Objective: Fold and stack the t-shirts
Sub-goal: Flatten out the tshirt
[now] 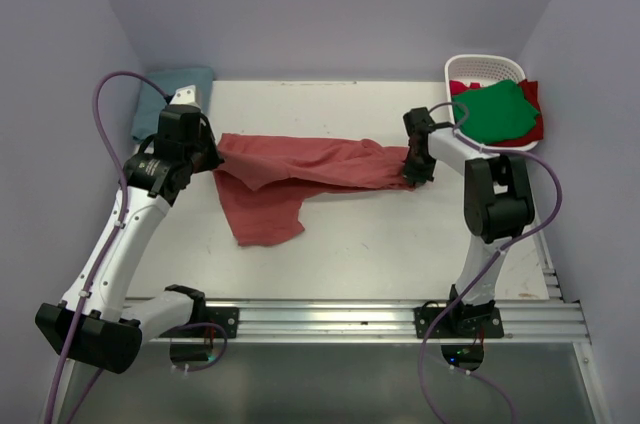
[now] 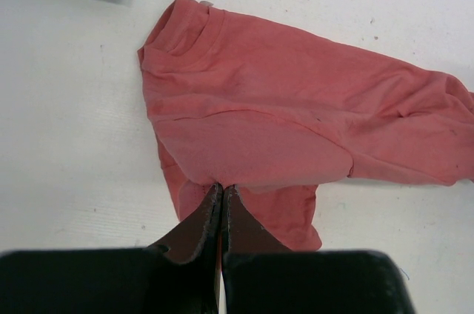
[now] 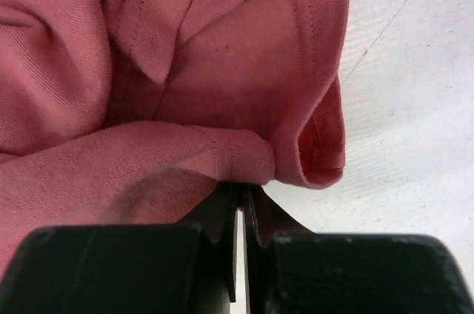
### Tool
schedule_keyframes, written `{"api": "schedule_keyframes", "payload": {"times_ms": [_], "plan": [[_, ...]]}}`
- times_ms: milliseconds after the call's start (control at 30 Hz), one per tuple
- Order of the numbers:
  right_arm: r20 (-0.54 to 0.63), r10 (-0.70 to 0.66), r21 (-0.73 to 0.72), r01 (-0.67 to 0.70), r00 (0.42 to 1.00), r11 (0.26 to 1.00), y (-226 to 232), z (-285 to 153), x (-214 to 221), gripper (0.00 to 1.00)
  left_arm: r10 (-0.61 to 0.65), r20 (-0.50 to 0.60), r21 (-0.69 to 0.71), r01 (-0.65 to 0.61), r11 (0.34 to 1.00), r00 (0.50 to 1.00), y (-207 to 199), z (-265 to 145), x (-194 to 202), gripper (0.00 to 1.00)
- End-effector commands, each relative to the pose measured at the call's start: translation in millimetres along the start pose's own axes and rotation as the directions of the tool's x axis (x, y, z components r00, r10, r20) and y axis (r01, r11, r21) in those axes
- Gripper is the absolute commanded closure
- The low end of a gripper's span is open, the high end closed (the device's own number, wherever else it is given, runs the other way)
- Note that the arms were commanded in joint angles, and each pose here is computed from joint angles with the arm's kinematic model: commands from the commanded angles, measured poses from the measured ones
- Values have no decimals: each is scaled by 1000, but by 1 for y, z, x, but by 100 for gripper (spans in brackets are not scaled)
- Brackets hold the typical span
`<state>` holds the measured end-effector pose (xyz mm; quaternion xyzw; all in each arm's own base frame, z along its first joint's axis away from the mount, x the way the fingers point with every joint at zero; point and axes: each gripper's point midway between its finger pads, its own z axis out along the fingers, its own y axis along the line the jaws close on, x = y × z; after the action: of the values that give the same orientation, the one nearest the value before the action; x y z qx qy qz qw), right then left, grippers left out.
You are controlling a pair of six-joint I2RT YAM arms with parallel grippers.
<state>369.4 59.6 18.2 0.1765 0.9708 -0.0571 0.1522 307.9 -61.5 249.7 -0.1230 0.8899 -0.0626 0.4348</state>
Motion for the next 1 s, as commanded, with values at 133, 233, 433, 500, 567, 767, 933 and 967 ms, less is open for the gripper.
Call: {"api": "schedule_keyframes", "payload": {"times_ms": [133, 233, 433, 500, 567, 767, 933, 967], "plan": [[40, 15, -95, -11, 999, 995, -2, -39, 5, 100, 5, 69, 25, -7, 1000, 998, -3, -15, -21, 100], [80, 19, -157, -6, 997, 988, -9, -81, 8, 100, 12, 98, 37, -15, 999, 995, -4, -28, -31, 100], [165, 28, -274, 19, 986, 961, -19, -164, 11, 100, 7, 160, 72, -19, 997, 987, -8, -62, -53, 100], [168, 20, -306, 33, 986, 951, -18, -182, 13, 100, 5, 185, 81, -20, 996, 983, -8, -75, -60, 100], [197, 28, -329, 39, 980, 944, -20, -200, 11, 100, 1, 207, 78, -17, 997, 978, -6, -86, -66, 100], [299, 64, -396, 62, 952, 916, -28, -263, 2, 100, -23, 302, 69, 2, 998, 953, 0, -132, -93, 100], [434, 86, -477, 148, 897, 866, -35, -337, -6, 100, -58, 431, 108, 13, 994, 901, 1, -182, -124, 100], [481, 100, -507, 183, 871, 842, -35, -359, -9, 100, -65, 481, 130, 3, 992, 874, 3, -202, -129, 99]]}}
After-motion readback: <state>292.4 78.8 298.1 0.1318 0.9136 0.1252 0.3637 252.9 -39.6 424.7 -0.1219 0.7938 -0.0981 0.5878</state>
